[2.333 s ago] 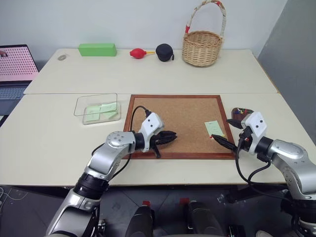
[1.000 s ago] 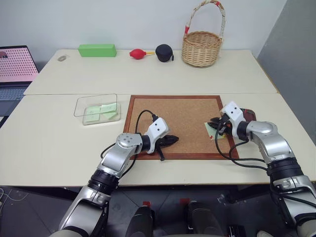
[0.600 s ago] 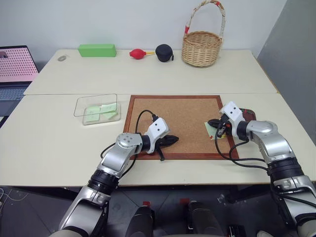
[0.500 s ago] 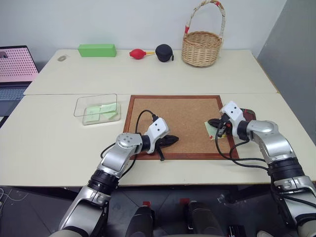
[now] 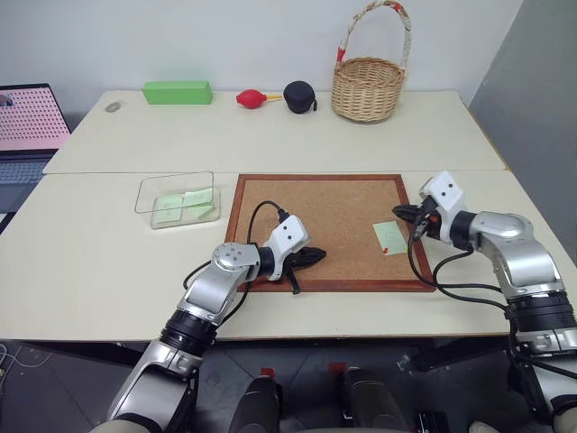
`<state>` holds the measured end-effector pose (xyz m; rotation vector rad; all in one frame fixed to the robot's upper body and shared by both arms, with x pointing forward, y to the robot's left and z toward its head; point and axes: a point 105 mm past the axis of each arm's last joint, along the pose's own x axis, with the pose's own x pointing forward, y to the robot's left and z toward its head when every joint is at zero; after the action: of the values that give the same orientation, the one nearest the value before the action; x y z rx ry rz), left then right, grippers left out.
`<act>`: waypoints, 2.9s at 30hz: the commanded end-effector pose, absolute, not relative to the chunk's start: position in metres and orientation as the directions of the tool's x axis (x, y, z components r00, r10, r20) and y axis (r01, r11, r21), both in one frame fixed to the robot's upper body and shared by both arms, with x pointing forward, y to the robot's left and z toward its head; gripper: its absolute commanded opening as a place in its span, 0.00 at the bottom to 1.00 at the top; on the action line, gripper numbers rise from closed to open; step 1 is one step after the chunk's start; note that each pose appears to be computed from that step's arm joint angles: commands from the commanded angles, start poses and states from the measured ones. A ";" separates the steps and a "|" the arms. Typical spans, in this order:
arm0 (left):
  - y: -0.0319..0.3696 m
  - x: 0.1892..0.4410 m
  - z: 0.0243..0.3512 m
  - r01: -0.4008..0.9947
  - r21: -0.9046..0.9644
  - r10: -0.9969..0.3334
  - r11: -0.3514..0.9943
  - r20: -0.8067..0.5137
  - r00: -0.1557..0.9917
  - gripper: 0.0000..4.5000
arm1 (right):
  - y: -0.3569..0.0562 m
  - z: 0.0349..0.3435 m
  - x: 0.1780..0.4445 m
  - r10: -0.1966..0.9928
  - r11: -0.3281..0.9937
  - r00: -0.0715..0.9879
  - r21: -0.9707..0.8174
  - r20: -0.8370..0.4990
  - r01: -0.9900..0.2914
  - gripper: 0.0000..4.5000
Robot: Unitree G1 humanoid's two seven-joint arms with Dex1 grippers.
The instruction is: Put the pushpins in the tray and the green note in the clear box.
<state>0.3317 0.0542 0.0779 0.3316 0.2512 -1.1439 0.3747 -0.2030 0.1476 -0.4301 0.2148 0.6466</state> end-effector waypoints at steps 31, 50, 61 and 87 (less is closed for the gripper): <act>0.062 0.322 0.050 0.927 0.087 -0.811 0.365 -0.460 0.363 0.00 | -0.280 0.159 0.385 0.263 0.797 0.920 -0.471 -0.291 -0.377 0.62; 0.062 0.324 0.050 0.931 0.093 -0.813 0.353 -0.462 0.354 0.00 | -0.213 0.118 0.327 0.559 0.733 0.740 -0.195 -0.374 -0.652 0.62; 0.064 0.323 0.049 0.929 0.090 -0.810 0.358 -0.465 0.357 0.00 | -0.207 0.106 0.330 0.564 0.707 0.723 -0.218 -0.400 -0.673 0.54; 0.064 0.322 0.046 0.932 0.100 -0.803 0.349 -0.480 0.353 0.00 | -0.193 0.139 0.321 0.660 0.673 0.697 -0.191 -0.279 -0.714 0.01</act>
<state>0.3305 0.0563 0.0761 0.3620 0.2503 -1.1566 0.3215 -0.1936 0.1185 -0.2870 0.2694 0.7716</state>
